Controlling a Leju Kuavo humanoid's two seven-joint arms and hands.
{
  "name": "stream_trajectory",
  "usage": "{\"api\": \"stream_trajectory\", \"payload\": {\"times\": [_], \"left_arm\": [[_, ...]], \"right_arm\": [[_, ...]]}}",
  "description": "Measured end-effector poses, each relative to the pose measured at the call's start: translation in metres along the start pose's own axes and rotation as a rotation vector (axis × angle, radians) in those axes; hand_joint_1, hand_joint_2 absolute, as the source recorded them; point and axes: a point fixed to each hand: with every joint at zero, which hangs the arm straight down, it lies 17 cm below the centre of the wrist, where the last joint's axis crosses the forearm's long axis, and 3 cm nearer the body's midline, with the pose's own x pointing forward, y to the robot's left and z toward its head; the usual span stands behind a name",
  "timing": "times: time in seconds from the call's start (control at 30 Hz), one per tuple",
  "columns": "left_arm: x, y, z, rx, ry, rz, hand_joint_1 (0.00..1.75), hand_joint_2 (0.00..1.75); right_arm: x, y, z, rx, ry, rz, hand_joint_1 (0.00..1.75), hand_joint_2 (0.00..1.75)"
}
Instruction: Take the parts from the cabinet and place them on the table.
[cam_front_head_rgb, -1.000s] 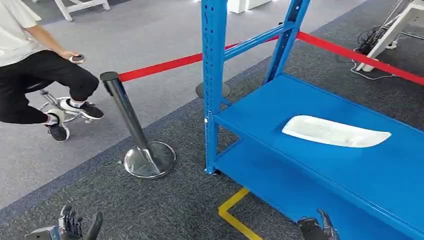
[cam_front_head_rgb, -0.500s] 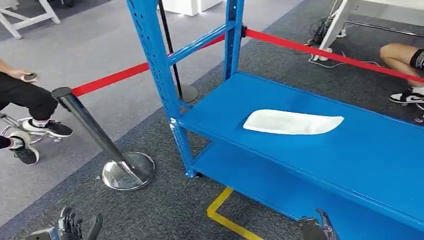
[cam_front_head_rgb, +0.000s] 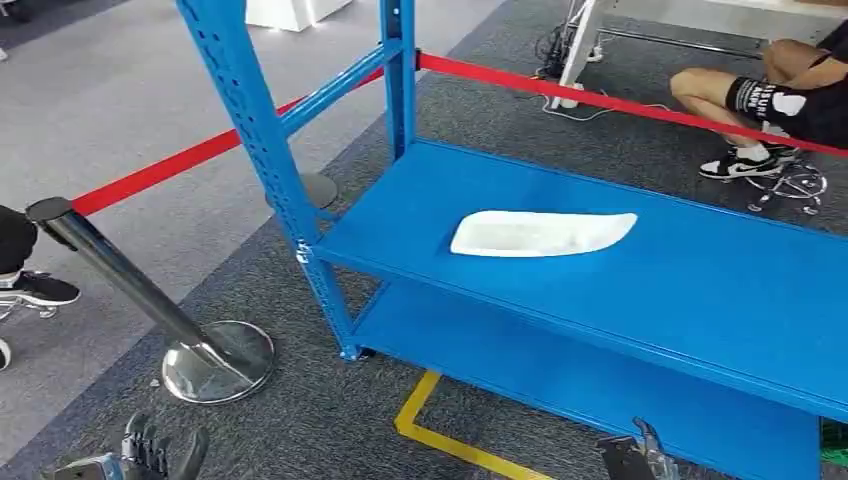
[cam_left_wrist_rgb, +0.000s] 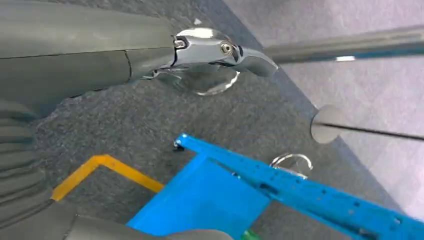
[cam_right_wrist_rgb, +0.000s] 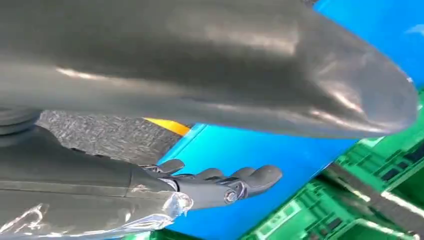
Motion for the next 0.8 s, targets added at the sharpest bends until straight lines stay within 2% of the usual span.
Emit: {"api": "stream_trajectory", "payload": {"times": [0.8], "left_arm": [[-0.0026,-0.0009,0.0025,-0.004,0.019,0.006,0.0,0.0]], "right_arm": [[-0.0014,-0.0045,-0.0021,-0.014,0.009,0.014,0.0,0.0]]}}
